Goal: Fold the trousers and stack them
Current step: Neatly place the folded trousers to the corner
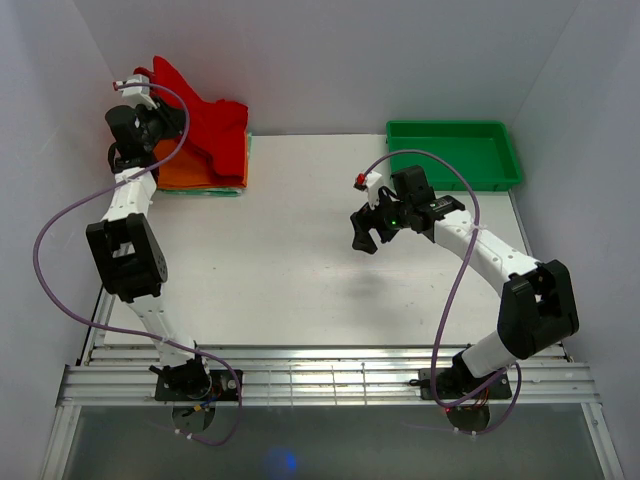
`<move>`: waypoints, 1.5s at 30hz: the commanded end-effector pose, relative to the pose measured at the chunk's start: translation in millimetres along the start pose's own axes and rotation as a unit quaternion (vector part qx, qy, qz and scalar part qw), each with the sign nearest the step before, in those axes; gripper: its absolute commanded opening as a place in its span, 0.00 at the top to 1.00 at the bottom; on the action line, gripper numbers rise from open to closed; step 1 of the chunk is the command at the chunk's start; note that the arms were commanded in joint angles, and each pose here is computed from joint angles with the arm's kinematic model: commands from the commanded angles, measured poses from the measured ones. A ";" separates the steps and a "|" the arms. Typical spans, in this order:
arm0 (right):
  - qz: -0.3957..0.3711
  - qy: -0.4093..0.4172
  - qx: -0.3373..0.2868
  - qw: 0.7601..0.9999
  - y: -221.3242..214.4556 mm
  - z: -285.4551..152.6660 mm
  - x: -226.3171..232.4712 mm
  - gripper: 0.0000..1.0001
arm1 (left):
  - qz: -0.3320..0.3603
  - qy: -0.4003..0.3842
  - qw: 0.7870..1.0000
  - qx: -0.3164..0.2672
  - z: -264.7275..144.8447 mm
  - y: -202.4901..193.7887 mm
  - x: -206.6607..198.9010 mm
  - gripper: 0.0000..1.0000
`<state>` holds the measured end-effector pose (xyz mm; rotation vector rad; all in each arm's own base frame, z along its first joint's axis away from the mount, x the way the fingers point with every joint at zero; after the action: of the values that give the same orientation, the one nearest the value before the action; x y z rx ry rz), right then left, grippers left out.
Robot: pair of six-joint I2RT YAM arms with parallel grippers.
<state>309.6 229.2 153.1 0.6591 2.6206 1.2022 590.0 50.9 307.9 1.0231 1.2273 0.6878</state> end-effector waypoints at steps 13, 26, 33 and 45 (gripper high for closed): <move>0.003 0.012 -0.006 1.000 12.2 0.8 -2.8 0.10 | 0.097 0.056 0.993 -0.046 -10.9 20.2 93.7 0.95; 0.004 0.026 0.001 1.000 12.0 -0.3 0.9 0.10 | 0.206 0.176 0.962 -0.040 -7.8 34.0 158.7 0.18; -0.011 0.018 -0.004 1.000 15.0 -7.7 0.7 0.10 | 0.299 0.218 0.927 -0.060 -39.5 103.2 145.3 0.10; -0.028 0.005 0.003 1.000 11.3 -14.1 -0.8 0.10 | 0.227 0.082 0.968 0.068 -57.4 82.4 127.8 0.18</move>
<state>306.1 228.8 151.1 0.6285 2.6794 1.1754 590.0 252.8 317.3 1.3190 1.2752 1.3118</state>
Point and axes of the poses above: each gripper's point midway between its finger pads, its own z axis out along the fingers, its own x axis along the line the jaws close on, y = z × x, the point moved 1 cm from there along -z, back along the fingers, and after that the axes turned 9 degrees about -z, right-handed, at the moved point
